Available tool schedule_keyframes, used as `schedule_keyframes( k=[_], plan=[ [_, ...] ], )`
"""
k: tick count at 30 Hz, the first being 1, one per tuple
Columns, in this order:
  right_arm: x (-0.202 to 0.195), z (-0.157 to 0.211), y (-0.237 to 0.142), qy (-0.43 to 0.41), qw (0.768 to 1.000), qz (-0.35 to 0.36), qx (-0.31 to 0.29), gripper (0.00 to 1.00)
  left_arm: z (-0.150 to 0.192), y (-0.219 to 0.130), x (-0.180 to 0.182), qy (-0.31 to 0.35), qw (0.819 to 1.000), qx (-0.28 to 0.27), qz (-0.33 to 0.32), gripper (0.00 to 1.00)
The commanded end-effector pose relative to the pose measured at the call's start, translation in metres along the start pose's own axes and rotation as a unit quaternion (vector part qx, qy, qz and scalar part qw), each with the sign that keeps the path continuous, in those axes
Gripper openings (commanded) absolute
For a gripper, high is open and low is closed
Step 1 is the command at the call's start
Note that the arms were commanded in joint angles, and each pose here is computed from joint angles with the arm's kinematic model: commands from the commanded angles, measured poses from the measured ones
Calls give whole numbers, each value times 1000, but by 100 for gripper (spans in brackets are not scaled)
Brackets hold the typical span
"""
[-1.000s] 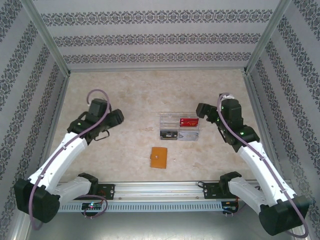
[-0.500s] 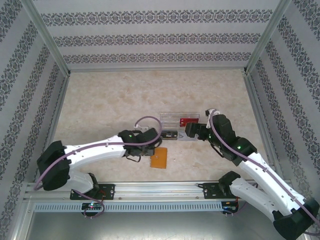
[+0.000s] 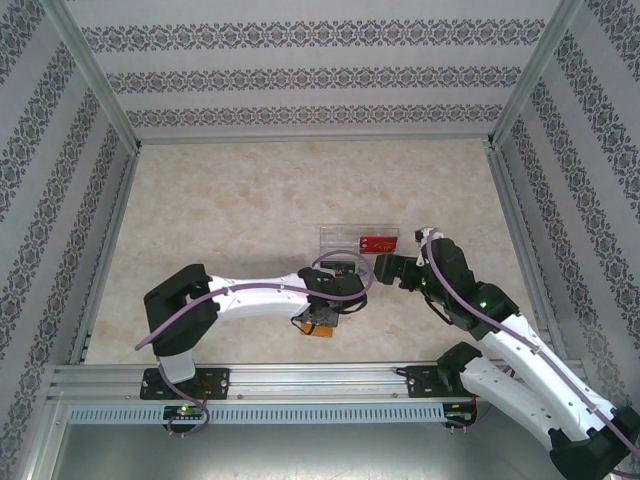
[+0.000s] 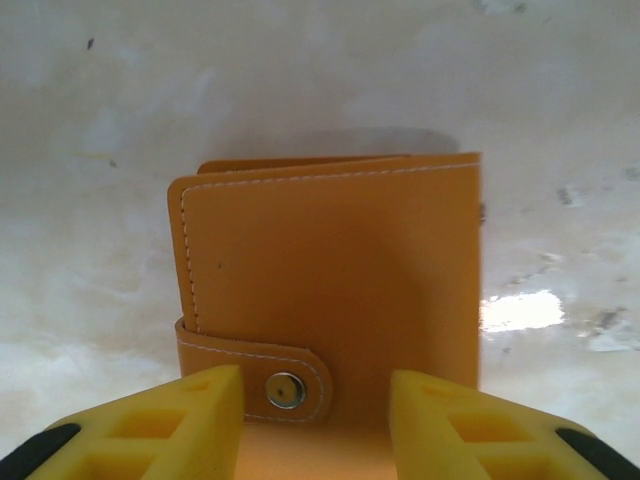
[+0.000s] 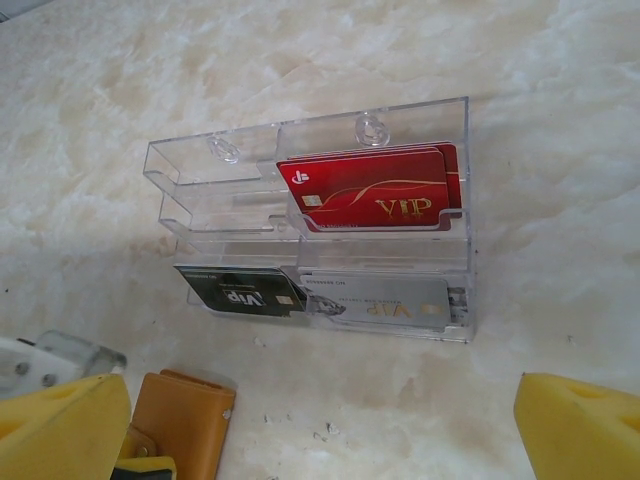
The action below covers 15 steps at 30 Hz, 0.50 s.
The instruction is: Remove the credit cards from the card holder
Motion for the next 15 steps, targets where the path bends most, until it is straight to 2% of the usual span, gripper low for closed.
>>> schedule_keyframes(
  k=[1, 8, 11, 15],
  plan=[
    [-1, 5, -4, 0, 1000, -2, 8, 98, 8, -2, 9, 6, 999, 22, -46, 42],
    [-1, 9, -3, 5, 1000, -8, 16, 98, 12, 6, 17, 10, 997, 35, -71, 40],
    [1, 8, -3, 2, 1000, -10, 17, 98, 14, 10, 20, 15, 996, 40, -82, 30],
    [4, 8, -2, 0, 1000, -11, 20, 98, 14, 9, 23, 20, 996, 40, -81, 5]
  ],
)
Point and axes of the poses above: each hand's point on the last joint's axis, 136 mm out from that joint toward the fingers, its own y axis out along the fingers, its own x axis along the line the jaws close on, z = x × y, the point moved 5 cm from there along -y, back along the fingers, and after that the axes turned 9 degrees about y, right-handed, at the moved point
